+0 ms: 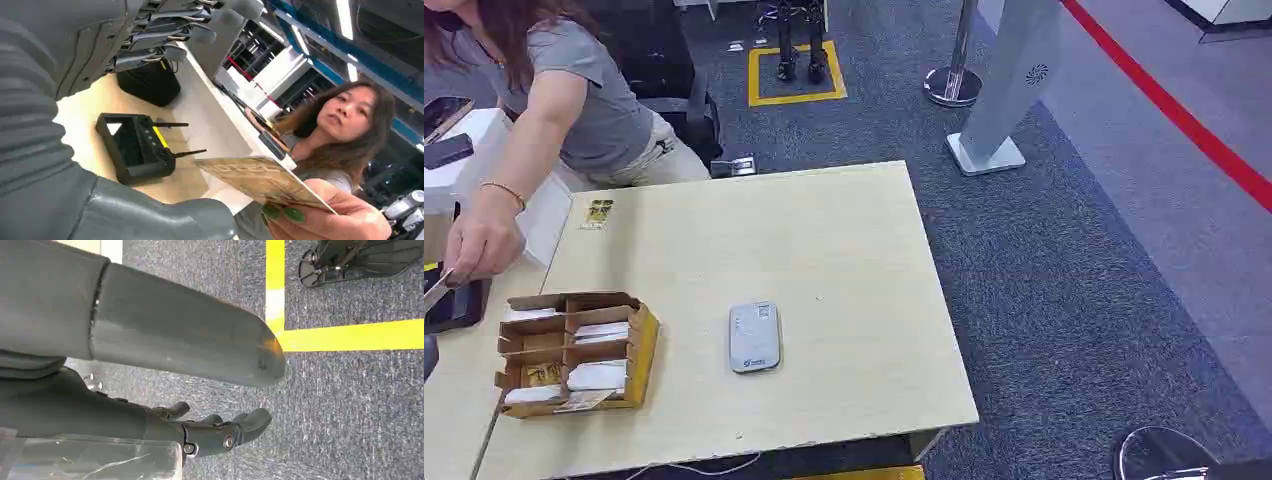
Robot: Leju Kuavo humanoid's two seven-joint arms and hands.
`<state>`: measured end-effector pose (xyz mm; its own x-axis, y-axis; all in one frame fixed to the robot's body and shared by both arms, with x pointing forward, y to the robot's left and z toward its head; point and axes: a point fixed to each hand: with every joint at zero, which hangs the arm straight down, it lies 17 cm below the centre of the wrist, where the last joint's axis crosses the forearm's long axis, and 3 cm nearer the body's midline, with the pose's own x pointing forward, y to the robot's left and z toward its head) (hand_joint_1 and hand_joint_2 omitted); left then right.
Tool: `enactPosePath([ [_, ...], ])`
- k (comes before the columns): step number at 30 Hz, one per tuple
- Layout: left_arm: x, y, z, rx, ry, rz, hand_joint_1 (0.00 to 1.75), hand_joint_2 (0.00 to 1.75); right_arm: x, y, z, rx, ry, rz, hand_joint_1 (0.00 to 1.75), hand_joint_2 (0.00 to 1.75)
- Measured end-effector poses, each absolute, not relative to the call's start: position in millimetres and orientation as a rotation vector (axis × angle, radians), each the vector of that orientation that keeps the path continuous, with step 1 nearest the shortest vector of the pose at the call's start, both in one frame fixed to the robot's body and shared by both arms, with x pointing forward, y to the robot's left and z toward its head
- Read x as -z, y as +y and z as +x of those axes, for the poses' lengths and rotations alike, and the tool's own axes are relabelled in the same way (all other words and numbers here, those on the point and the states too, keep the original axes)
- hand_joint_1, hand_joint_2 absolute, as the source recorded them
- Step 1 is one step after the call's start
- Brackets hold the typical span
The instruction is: Pass the card to the sensor for recognition and then transmit it.
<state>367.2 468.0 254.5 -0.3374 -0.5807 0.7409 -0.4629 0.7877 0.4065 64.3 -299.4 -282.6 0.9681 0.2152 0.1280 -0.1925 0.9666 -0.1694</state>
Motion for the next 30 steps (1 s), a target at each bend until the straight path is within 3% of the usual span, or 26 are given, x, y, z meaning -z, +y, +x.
enactPosePath([
  [7,-248.0,462.2,379.4,0.194,-1.967,0.781,0.03,1.75,282.5,-299.5,65.7,-0.219,-0.151,-0.158,0.0,1.75],
  [8,-246.7,460.3,381.4,0.2,-1.965,0.778,0.49,1.75,282.5,-299.5,65.7,-0.22,-0.151,-0.158,0.0,1.75],
  [9,-244.7,458.5,383.0,0.207,-1.961,0.774,1.48,1.75,282.4,-299.5,66.0,-0.22,-0.151,-0.158,0.0,1.75],
  [10,-242.6,457.7,384.0,0.211,-1.955,0.77,1.75,1.75,282.4,-299.5,66.5,-0.221,-0.152,-0.158,0.0,1.75],
  [30,-224.0,444.4,393.7,0.243,-1.922,0.735,1.75,1.75,282.2,-299.5,68.3,-0.24,-0.155,-0.161,0.0,1.75],
])
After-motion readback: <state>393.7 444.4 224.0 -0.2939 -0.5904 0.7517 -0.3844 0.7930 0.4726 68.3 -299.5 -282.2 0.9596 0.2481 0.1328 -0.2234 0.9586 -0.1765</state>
